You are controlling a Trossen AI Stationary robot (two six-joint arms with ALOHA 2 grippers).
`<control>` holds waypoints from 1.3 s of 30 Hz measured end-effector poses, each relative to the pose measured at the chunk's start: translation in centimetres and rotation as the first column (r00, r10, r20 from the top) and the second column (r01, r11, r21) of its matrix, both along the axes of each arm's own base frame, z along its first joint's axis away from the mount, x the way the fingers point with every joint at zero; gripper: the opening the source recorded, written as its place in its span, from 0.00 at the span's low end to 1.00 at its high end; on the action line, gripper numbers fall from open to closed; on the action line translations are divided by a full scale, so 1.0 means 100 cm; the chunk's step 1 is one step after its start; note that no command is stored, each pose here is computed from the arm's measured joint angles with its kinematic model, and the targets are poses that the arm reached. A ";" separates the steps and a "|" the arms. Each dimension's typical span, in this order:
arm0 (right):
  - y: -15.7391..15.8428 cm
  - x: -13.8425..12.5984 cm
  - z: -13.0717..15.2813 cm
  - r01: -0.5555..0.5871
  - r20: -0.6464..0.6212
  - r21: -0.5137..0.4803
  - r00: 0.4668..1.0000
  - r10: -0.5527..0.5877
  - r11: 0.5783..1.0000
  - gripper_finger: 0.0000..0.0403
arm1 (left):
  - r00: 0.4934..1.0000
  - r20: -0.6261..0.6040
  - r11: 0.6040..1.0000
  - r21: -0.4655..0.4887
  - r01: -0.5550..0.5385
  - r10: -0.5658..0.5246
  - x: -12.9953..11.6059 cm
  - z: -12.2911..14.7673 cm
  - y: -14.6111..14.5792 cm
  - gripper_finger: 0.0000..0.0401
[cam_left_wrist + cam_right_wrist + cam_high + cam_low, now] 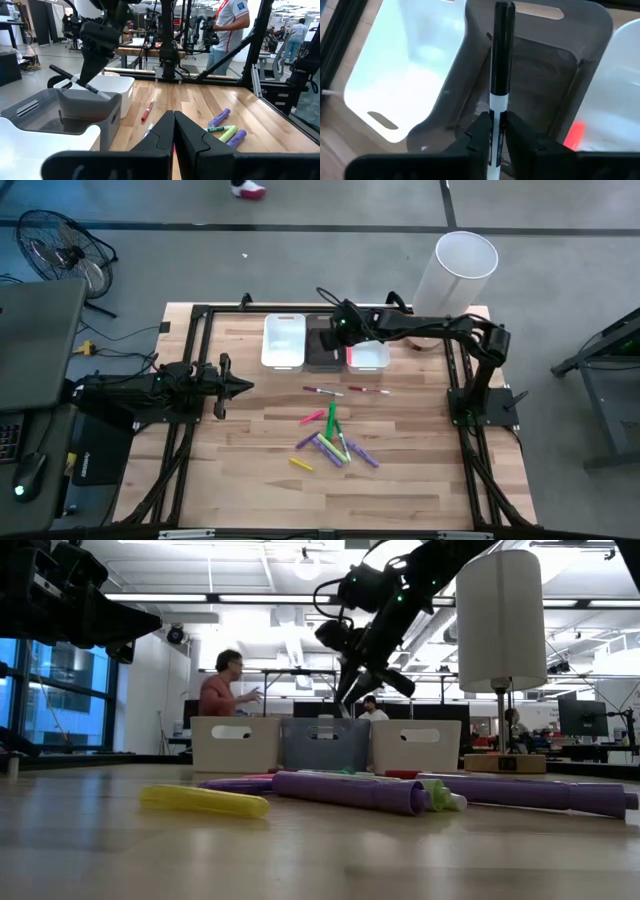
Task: Pick & Place Markers
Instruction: Put the black marker pen into the black bin, then put the red marker pen into the black bin
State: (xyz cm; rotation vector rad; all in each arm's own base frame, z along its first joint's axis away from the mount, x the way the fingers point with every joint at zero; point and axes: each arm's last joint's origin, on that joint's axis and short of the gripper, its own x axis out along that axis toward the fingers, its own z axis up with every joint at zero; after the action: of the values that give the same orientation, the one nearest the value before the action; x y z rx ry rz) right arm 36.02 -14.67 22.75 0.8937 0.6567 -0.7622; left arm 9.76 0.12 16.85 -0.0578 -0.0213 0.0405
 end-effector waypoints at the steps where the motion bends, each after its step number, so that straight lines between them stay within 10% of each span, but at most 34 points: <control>1: 0.000 0.000 0.000 0.002 0.001 0.001 1.000 -0.002 1.000 0.16 | 1.000 0.000 1.000 0.000 0.000 0.000 0.000 0.000 0.000 0.00; 19: 0.026 -0.005 0.032 -0.192 0.052 -0.062 0.979 0.195 0.980 0.32 | 1.000 0.000 1.000 0.000 0.000 0.000 0.000 0.000 0.000 0.00; 39: 0.125 -0.010 0.038 -0.733 -0.160 -0.104 0.679 0.716 0.672 0.32 | 1.000 0.000 1.000 0.000 0.000 0.000 0.000 0.000 0.000 0.00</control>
State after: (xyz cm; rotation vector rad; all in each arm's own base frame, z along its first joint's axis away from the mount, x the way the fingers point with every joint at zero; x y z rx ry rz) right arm 35.04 -2.18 26.54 0.3673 0.9513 -0.1210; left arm 9.76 0.12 16.85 -0.0578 -0.0214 0.0404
